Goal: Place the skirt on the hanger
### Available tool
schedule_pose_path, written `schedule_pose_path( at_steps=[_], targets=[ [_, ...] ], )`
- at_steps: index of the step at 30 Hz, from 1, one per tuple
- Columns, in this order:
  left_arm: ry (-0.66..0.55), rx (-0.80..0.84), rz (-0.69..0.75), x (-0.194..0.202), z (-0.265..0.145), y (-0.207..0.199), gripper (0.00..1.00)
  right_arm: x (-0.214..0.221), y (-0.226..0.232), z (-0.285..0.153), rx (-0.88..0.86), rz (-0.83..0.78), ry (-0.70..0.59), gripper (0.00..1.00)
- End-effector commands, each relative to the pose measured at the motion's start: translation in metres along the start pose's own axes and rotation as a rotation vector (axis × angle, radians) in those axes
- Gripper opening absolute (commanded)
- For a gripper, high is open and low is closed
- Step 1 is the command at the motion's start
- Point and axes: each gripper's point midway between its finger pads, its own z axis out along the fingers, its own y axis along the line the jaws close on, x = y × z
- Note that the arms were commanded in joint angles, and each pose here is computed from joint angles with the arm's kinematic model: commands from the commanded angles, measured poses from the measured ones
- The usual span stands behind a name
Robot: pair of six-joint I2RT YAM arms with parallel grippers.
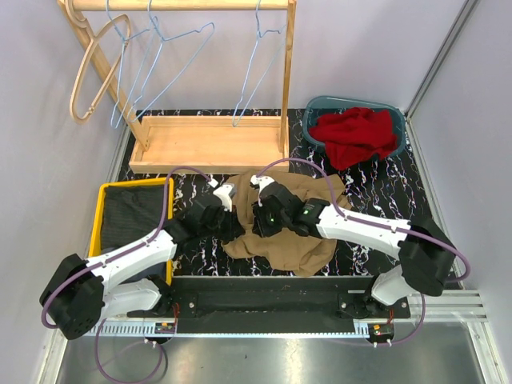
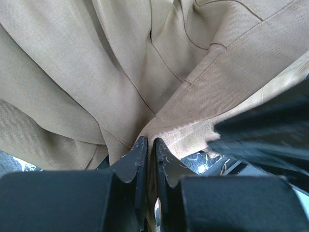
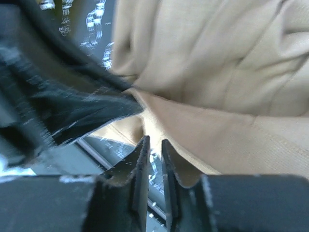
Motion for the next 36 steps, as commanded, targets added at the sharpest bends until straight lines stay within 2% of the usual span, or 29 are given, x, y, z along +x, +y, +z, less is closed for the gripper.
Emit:
schedule_pose_path(
  at_steps=[1, 6, 13, 17, 18, 21, 34, 36],
  targets=[
    [-0.044, 0.064, 0.014, -0.01, -0.001, -0.015, 0.11, -0.033, -0.007, 0.007, 0.086, -0.022, -0.108, 0.22],
    [-0.048, 0.066, 0.017, -0.01, -0.003, -0.015, 0.11, -0.047, -0.014, 0.017, 0.136, -0.018, -0.176, 0.21],
    [-0.049, 0.064, 0.019, -0.009, -0.003, -0.015, 0.14, -0.049, -0.018, 0.025, 0.153, -0.019, -0.194, 0.21],
    [-0.062, 0.058, 0.024, -0.015, -0.004, -0.015, 0.38, -0.031, -0.021, 0.038, 0.143, -0.014, -0.127, 0.19],
    [-0.076, 0.057, 0.027, -0.02, -0.006, -0.017, 0.47, -0.025, -0.018, 0.038, 0.126, -0.007, -0.107, 0.19],
    [-0.1, 0.062, 0.037, -0.03, -0.009, -0.022, 0.57, -0.011, -0.021, 0.031, 0.114, 0.032, -0.083, 0.18],
    [-0.129, 0.096, 0.023, -0.031, -0.012, -0.026, 0.61, 0.034, -0.025, -0.007, 0.07, 0.11, -0.006, 0.18],
    [-0.152, 0.117, 0.024, -0.034, -0.016, -0.03, 0.66, 0.04, -0.024, -0.008, 0.057, 0.118, 0.009, 0.18]
  ],
)
